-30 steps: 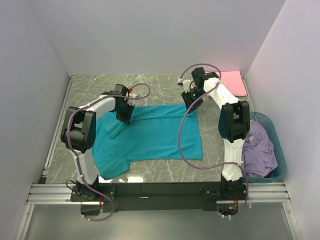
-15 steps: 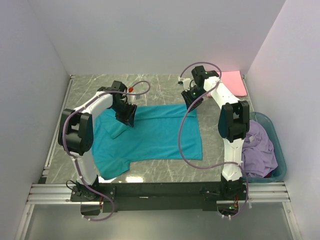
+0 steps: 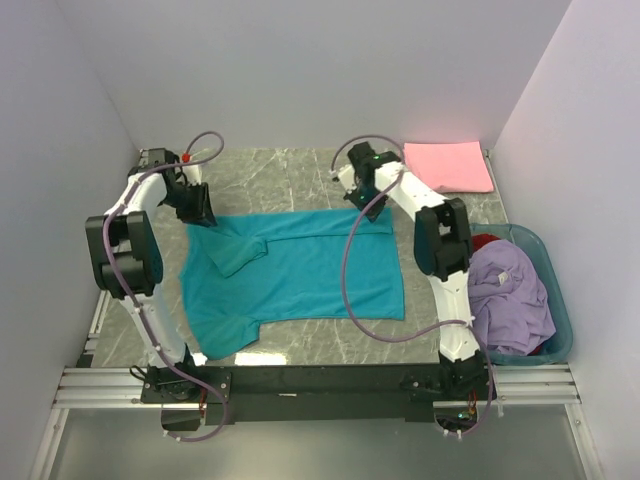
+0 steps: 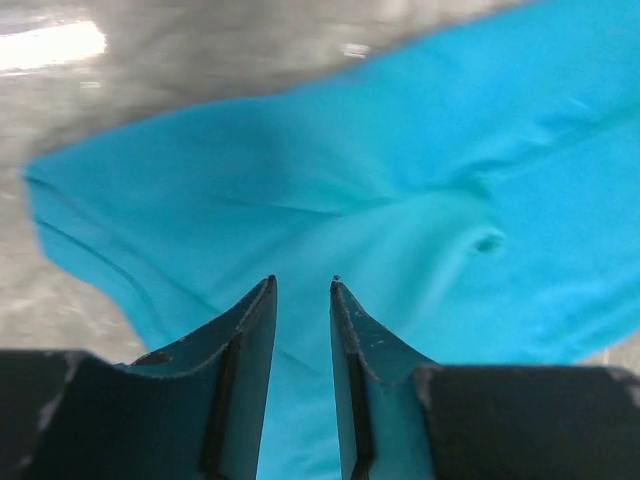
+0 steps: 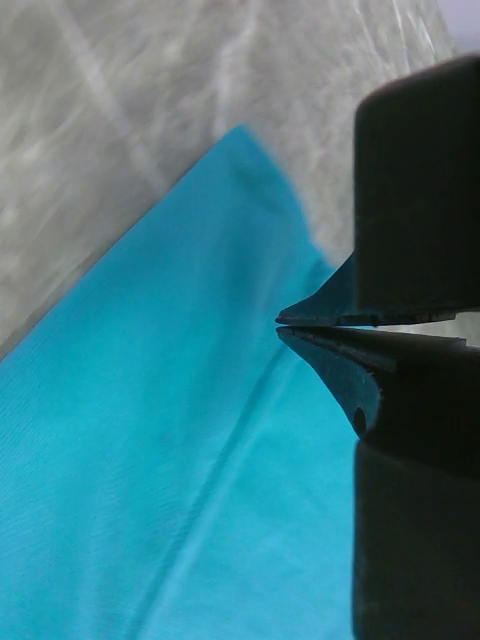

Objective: Fold and stack the t-shirts
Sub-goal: Fold the tshirt

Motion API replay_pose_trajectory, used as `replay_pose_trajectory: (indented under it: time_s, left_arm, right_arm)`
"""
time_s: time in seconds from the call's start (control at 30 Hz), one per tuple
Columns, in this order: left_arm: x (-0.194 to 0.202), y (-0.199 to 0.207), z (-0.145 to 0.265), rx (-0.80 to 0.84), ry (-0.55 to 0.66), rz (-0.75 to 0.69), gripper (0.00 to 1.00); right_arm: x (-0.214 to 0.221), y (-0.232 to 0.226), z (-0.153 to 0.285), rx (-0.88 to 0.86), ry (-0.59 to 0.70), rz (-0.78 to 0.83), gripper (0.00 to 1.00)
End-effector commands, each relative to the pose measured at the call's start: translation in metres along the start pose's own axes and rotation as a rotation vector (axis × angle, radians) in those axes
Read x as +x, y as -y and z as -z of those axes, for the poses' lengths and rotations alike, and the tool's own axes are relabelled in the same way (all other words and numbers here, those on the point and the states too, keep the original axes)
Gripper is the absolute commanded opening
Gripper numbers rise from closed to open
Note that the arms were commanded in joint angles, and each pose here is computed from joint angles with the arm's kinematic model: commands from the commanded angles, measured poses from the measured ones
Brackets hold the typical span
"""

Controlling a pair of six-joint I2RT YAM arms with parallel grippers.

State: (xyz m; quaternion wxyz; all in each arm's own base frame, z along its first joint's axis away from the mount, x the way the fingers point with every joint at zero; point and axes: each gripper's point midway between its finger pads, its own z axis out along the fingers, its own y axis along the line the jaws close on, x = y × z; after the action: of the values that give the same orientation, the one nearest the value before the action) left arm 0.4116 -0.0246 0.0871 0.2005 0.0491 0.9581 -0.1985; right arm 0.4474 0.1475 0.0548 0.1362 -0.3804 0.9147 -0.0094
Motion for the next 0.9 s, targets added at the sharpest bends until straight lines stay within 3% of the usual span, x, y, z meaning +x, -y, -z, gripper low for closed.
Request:
replay_pose_trajectory:
  time_s: [0.0,0.23,0.4,0.57,0.67,0.7,0.73,0.87]
  left_arm:
    - [-0.007,-0.009,-0.011,0.012,0.004,0.012,0.33]
    - [0.012,-0.035,-0.034,-0.061,-0.05,0.068,0.32]
    - [0.012,-0.051,-0.05,-0.091,-0.07,0.107,0.32]
    - [-0.009,-0.046,-0.051,-0.014,-0.034,0.107,0.34]
    - [-0.026,-0.015,-0.028,0.086,0.037,-0.007,0.43]
    - [-0.03,-0.002,-0.021,0.127,0.052,-0.042,0.45]
    - [-0.027,0.01,-0.015,0.157,0.046,-0.069,0.48]
    - [-0.023,0.058,-0.003,0.208,0.069,-0.225,0.55]
  right_arm:
    - [-0.004,0.013,-0.011,0.14,-0.048,0.075,0.09]
    - [0.01,0.022,-0.041,0.243,-0.177,0.198,0.06]
    - [-0.013,0.039,-0.038,0.308,-0.149,0.226,0.07]
    - [-0.035,0.05,-0.032,0.341,-0.103,0.241,0.1]
    - [-0.036,0.038,-0.008,0.271,-0.034,0.223,0.23]
    - [-0.035,0.039,0.0,0.27,-0.012,0.218,0.35]
    - [-0.041,0.042,0.023,0.287,0.047,0.215,0.39]
    - [-0.02,0.036,0.037,0.184,0.073,0.225,0.63]
